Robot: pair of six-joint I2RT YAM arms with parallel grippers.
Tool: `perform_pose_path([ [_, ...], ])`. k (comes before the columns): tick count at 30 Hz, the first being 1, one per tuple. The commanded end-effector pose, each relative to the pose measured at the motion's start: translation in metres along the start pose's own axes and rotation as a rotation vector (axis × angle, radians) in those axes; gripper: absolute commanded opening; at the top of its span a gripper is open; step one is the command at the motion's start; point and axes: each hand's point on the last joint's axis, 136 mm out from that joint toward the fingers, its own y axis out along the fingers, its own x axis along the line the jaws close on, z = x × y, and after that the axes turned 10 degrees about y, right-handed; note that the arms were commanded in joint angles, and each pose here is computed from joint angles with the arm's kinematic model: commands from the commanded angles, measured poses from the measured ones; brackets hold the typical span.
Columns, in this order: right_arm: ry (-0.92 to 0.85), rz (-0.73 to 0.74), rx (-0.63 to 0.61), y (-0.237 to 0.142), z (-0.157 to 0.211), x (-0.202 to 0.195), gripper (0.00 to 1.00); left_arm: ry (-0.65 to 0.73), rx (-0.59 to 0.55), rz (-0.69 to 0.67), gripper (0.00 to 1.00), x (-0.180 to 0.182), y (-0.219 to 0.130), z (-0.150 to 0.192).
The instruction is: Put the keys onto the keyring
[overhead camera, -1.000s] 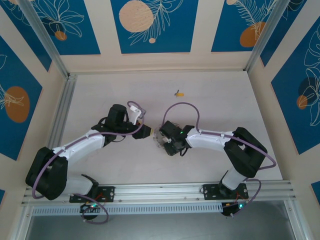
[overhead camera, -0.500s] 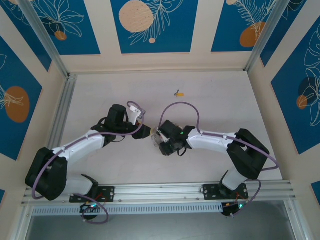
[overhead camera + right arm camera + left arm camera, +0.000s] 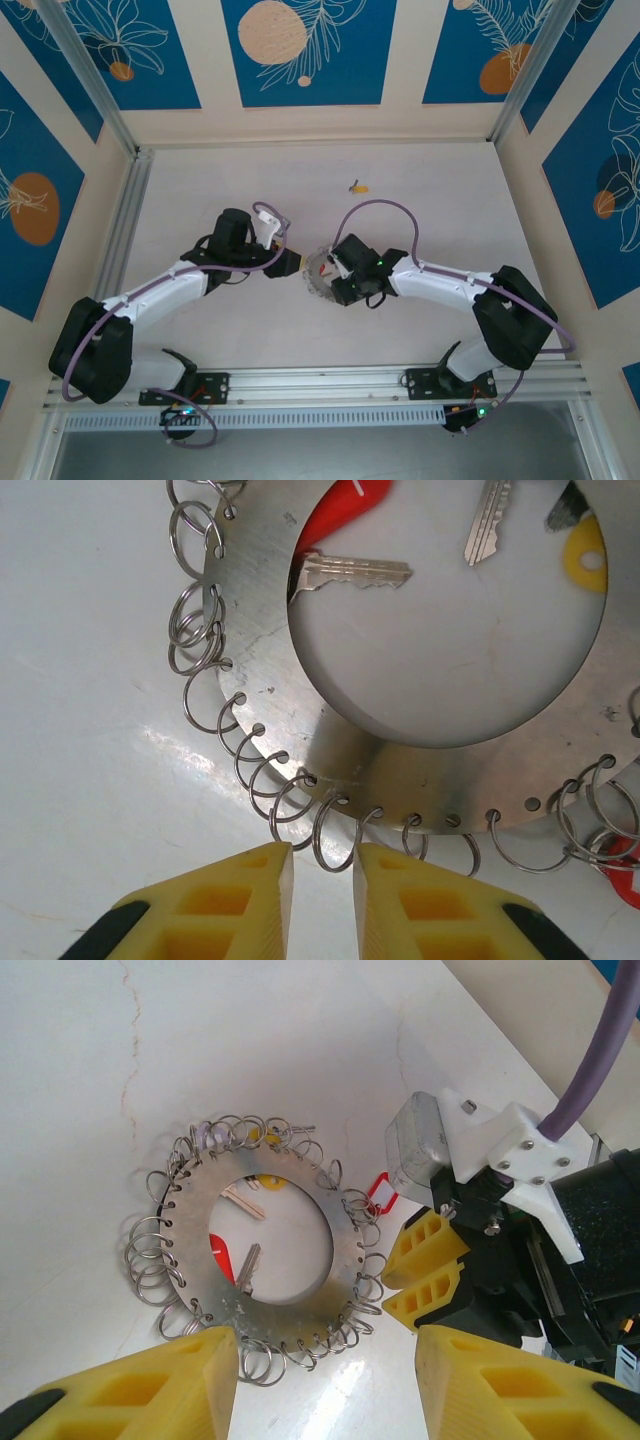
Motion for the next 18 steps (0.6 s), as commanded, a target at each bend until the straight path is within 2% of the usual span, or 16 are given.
perform_pose_path([
  [1,0.005,-0.002,0.049,0.007,0.009,0.001,0.23,-0.006,-0.021,0.022,0.5,-0.004,-0.006,-0.004],
  [14,-0.013,0.018,0.082,0.02,0.014,0.0,0.19,-0.008,-0.019,0.02,0.5,-0.003,-0.005,-0.004],
  [18,-0.033,0.029,0.086,0.021,0.015,0.001,0.21,-0.007,-0.021,0.021,0.5,-0.004,-0.006,-0.004],
])
